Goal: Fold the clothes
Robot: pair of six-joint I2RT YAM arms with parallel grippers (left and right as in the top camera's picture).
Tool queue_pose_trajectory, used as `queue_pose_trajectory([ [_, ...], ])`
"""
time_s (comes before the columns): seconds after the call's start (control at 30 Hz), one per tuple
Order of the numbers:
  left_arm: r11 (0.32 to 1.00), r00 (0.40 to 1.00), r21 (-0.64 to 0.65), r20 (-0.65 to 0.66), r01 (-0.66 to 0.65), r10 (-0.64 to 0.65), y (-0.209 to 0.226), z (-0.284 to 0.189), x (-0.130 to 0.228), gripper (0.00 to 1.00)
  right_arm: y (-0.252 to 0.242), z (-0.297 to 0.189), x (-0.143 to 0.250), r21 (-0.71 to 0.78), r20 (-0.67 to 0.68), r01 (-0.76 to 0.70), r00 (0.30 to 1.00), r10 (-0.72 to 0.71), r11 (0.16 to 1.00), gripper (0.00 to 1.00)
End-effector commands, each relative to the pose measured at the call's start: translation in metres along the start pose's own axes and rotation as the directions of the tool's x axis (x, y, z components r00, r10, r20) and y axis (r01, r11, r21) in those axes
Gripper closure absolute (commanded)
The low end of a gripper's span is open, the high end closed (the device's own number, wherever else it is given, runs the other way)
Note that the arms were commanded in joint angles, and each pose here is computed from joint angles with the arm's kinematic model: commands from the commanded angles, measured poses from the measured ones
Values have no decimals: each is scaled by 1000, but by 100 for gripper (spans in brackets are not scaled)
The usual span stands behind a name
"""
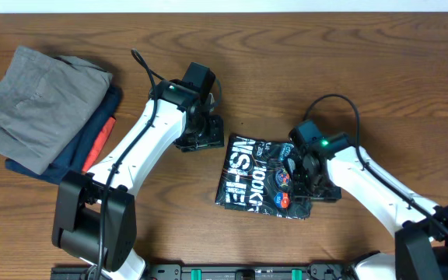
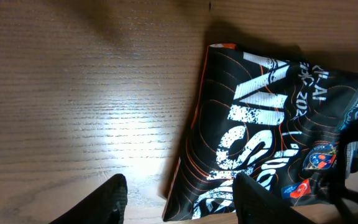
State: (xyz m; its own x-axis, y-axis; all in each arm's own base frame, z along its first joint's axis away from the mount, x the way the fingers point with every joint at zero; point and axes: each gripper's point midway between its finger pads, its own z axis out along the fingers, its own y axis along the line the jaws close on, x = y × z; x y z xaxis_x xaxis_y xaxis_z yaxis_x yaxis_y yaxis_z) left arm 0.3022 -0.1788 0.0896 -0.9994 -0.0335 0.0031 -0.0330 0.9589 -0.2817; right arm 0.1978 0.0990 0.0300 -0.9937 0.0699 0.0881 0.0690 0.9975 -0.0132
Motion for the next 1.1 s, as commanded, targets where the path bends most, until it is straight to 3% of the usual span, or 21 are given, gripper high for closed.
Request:
queue_pose_trajectory([
  [0.0,1000,1000,-18,-16,-6,5,4,4,3,44,9,-23,-32,-57,134,12,991,-4,998,51],
  [0.13,1000,1000,-18,-15,-5,5,4,4,3,44,50,-35,-60,-220,258,166,960,-107,961,55],
  [0.23,1000,1000,-18,-16,-6,5,4,4,3,44,59,-40,-76,-236,325,199,939,-115,951,55],
  [0.67,1000,1000,-18,-16,-5,5,4,4,3,44,31,-21,-99,-59,364,110,928,-81,992,60],
  [0.73,1000,1000,-18,-16,-5,5,4,4,3,43,26,-17,-100,-30,360,93,930,-76,995,69],
  [0.8,1000,1000,-18,-16,-5,5,4,4,3,44,20,-15,-100,-11,356,63,933,-55,998,86],
  [0.87,1000,1000,-18,-16,-5,5,4,4,3,43,13,-16,-101,13,363,14,932,-18,1000,94],
  [1.07,1000,1000,-18,-16,-5,5,4,4,3,44,-17,-21,-102,76,377,-124,922,87,989,95],
])
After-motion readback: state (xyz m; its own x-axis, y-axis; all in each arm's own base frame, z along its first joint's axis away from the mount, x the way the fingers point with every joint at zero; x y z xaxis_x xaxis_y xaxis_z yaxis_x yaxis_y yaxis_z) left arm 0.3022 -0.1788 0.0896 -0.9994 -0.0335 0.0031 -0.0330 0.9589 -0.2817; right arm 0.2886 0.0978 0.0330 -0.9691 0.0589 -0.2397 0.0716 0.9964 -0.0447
